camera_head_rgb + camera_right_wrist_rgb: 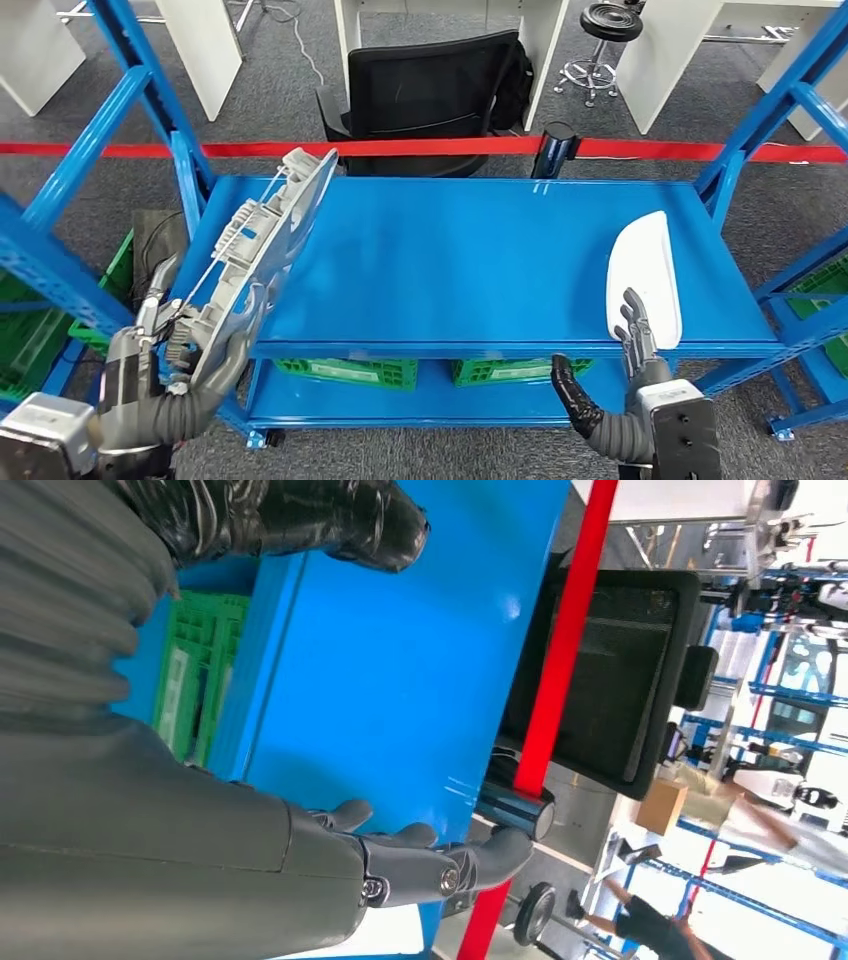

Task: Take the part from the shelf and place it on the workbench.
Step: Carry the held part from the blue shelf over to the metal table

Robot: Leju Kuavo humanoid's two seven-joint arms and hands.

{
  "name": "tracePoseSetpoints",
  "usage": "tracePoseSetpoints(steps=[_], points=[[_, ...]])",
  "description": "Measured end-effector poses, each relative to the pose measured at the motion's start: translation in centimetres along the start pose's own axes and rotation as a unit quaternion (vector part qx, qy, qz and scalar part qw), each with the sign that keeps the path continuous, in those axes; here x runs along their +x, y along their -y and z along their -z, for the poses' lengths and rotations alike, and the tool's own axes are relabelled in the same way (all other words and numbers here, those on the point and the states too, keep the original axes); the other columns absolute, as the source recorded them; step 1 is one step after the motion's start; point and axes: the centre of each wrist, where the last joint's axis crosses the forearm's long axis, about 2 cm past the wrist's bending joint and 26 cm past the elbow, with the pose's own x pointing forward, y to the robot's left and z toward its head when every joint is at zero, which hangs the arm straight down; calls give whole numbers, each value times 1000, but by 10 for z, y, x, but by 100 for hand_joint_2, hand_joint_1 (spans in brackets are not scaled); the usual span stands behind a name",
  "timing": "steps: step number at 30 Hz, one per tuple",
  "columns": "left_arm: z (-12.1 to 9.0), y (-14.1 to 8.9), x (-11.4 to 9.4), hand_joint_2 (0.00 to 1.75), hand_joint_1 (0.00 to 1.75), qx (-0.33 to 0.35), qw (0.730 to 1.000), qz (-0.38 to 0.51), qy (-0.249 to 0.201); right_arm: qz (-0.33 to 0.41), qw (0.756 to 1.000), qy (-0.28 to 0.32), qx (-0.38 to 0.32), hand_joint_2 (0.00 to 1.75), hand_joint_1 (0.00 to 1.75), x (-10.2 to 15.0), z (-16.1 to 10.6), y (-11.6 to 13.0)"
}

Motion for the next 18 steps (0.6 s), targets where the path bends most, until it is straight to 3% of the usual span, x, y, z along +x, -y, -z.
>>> tracePoseSetpoints(steps=[18], points=[[-1, -1, 1, 175, 175, 5, 1000, -1, -2, -2, 1000, -6, 2, 175, 0, 0, -1, 1]])
